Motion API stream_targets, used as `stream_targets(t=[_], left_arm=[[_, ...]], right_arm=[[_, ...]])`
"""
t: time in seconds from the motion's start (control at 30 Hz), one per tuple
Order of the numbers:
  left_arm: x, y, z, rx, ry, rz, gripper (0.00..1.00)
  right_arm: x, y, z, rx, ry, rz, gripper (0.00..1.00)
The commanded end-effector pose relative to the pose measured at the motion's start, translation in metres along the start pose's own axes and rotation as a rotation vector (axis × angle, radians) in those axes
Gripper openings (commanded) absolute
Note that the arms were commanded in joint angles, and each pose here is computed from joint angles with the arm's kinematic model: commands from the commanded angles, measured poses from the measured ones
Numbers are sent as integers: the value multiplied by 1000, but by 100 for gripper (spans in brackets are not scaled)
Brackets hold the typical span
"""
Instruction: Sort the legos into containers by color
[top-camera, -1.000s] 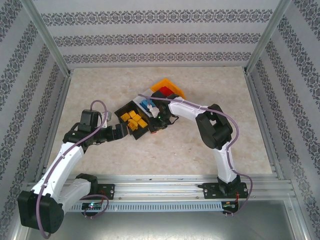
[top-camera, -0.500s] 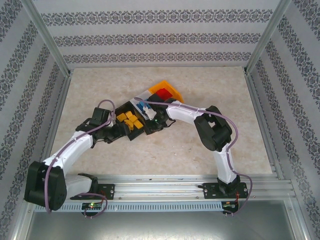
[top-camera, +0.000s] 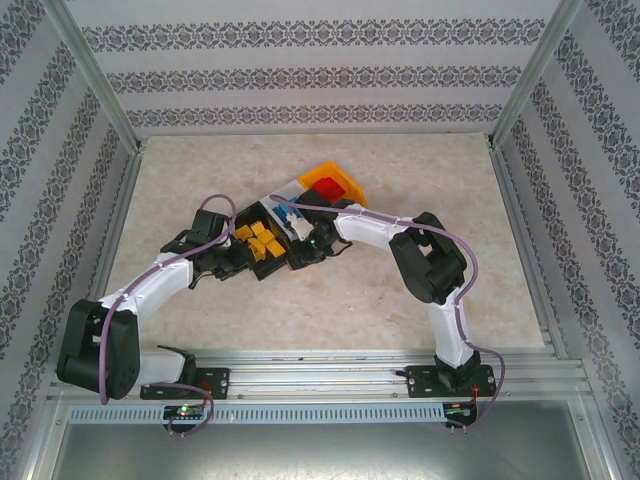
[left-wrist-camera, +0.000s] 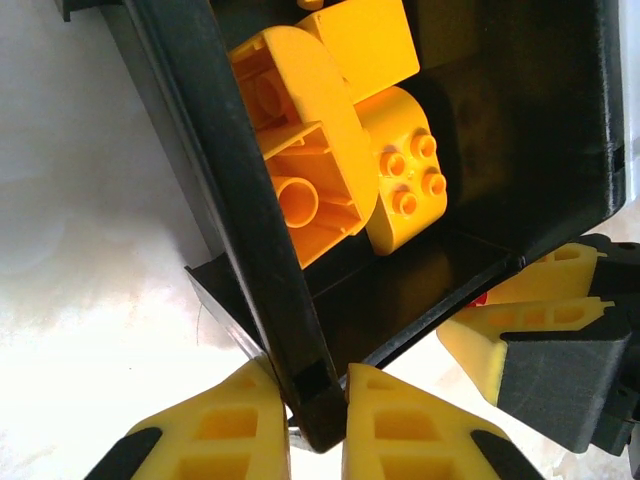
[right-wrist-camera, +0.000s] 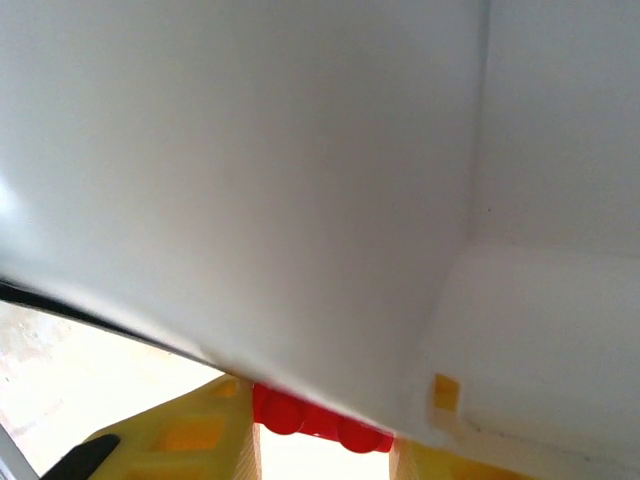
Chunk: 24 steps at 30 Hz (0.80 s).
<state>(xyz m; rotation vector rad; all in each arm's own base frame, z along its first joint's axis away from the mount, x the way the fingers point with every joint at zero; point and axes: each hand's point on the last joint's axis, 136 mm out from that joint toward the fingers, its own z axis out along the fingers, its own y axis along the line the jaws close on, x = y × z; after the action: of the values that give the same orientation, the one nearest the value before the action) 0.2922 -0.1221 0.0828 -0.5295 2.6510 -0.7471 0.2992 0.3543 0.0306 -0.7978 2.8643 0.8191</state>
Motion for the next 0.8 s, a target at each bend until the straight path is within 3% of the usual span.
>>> stream_targets(t=[0.0, 0.13, 0.33, 0.6, 0.77], left_arm=[[-20, -31, -16, 85, -64, 53, 12], [-26, -34, -19, 70, -64, 65, 10], [-30, -33, -13, 69, -58, 62, 7], [-39, -33, -18, 72, -82, 54, 7], [-32, -26, -11, 54, -48, 64, 8]], right_arm=[[36, -19, 16, 99, 121, -6, 29], [56, -23, 14, 196, 183, -113, 29], [76, -38, 4, 247, 217, -130, 31], [108, -25, -3, 176, 234, -76, 32], [108, -17, -33, 131, 92, 15, 31]])
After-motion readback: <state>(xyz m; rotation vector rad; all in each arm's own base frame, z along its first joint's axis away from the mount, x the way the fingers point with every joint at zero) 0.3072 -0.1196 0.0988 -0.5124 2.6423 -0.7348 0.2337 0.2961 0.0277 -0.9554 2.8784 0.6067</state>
